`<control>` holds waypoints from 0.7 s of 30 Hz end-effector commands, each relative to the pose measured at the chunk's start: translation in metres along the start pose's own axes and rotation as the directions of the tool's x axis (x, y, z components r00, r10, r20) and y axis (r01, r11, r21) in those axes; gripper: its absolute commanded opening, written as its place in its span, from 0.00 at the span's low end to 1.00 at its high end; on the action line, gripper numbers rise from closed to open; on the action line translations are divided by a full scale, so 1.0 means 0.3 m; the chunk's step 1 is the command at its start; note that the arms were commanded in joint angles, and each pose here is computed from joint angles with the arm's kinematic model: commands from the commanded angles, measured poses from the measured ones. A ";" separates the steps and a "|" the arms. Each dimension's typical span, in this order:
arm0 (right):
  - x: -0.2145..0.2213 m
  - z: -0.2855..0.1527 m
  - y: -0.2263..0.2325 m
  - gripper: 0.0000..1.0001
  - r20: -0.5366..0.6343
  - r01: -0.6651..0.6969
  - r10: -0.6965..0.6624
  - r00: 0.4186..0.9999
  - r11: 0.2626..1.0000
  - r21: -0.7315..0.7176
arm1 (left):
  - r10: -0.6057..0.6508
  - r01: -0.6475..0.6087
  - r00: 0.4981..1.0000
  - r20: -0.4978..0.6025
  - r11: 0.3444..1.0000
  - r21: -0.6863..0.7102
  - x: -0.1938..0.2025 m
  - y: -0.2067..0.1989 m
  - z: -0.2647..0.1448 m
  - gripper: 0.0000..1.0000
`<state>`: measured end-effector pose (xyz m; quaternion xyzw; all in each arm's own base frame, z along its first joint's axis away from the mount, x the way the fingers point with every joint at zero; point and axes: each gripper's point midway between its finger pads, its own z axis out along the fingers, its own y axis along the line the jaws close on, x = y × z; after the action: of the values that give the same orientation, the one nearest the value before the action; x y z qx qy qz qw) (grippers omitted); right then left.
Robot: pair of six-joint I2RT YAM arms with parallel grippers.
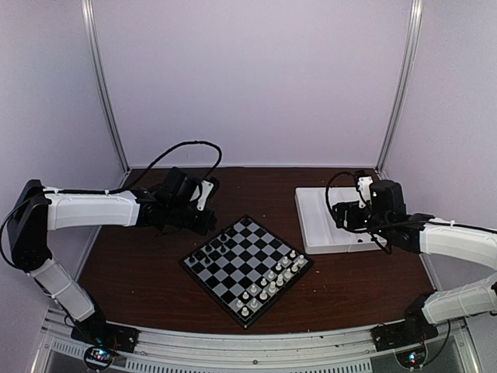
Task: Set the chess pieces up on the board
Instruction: Place the chess piece on the chessboard.
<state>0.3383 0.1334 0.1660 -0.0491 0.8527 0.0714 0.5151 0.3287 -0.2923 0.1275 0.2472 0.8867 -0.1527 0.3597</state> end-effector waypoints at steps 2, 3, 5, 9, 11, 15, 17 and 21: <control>-0.001 0.006 -0.012 1.00 0.009 -0.019 0.019 1.000 1.000 0.012 | -0.034 0.032 0.998 0.046 0.998 0.048 -0.009 -0.027 0.015 0.01; -0.001 0.005 -0.012 1.00 0.009 -0.020 0.020 1.000 1.000 0.010 | -0.036 0.034 0.999 0.039 0.998 0.050 -0.001 -0.027 0.021 0.00; -0.003 0.004 -0.011 1.00 0.011 -0.022 0.022 1.000 1.000 0.007 | -0.043 0.041 0.999 0.033 0.998 0.054 0.014 -0.028 0.032 0.00; 0.002 0.004 -0.009 1.00 0.007 -0.025 0.025 1.000 1.000 0.003 | -0.055 0.053 0.998 0.034 0.997 0.062 0.035 -0.029 0.048 0.00; 0.000 0.002 -0.008 1.00 0.009 -0.027 0.027 1.000 1.000 0.000 | -0.061 0.058 0.997 0.044 0.996 0.064 0.038 -0.028 0.056 0.00; -0.001 0.004 -0.008 1.00 0.010 -0.028 0.028 1.000 1.000 -0.001 | -0.061 0.059 0.998 0.031 0.996 0.060 0.061 -0.025 0.082 0.00; -0.003 0.004 -0.005 1.00 0.009 -0.028 0.028 1.000 1.000 -0.005 | -0.064 0.062 0.998 0.029 0.996 0.061 0.071 -0.025 0.092 0.00; -0.003 0.002 -0.003 1.00 0.009 -0.030 0.030 1.000 1.000 -0.009 | -0.074 0.071 0.996 0.042 0.996 0.062 0.077 -0.023 0.106 0.00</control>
<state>0.3391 0.1322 0.1654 -0.0432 0.8535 0.0740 0.5141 0.3229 -0.2955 0.0854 0.2291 0.8932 -0.1763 0.3445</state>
